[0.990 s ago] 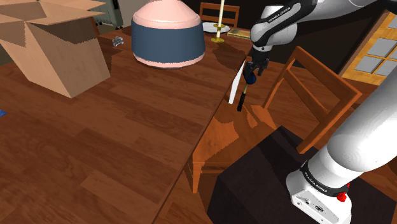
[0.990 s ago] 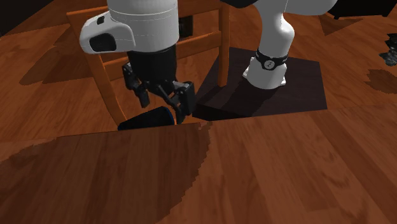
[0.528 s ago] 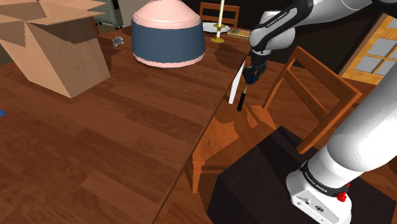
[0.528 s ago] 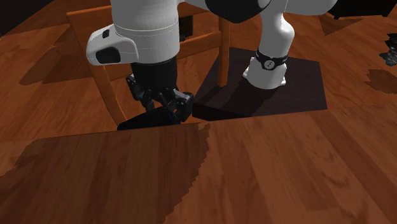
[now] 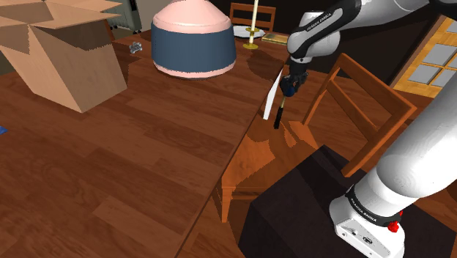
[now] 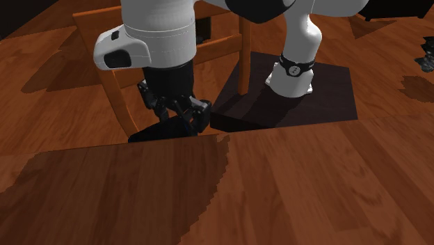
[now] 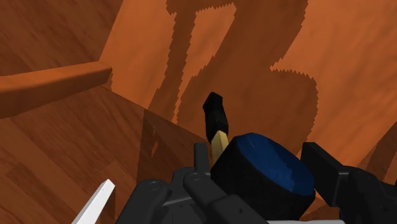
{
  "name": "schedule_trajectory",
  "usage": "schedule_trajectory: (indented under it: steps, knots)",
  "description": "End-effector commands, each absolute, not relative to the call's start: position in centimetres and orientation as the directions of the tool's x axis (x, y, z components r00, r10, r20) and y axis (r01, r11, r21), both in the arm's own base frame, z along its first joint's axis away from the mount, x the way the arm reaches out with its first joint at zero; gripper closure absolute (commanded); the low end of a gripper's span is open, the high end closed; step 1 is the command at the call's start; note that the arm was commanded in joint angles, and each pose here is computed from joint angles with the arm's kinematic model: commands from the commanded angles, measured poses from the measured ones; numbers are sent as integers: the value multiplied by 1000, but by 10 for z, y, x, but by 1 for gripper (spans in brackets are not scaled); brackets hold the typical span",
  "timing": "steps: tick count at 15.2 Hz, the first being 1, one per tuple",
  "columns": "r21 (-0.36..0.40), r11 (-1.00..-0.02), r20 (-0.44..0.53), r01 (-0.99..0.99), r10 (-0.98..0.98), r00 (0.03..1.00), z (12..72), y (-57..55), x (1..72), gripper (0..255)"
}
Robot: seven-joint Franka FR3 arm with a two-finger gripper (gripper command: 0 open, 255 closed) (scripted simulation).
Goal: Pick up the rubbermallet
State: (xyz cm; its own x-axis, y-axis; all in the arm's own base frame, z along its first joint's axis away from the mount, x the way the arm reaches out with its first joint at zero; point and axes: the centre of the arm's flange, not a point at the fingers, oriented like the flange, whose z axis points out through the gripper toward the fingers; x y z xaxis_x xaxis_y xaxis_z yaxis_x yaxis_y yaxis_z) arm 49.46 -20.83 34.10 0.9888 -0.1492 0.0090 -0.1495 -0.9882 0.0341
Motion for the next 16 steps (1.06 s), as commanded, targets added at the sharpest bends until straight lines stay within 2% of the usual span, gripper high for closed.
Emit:
schedule_trajectory:
  steps: [1, 16]
  knots:
    - [34, -988, 8, -149, -149, 989, 348, -208, 495, 255]
    - [34, -988, 8, -149, -149, 989, 418, -208, 495, 255]
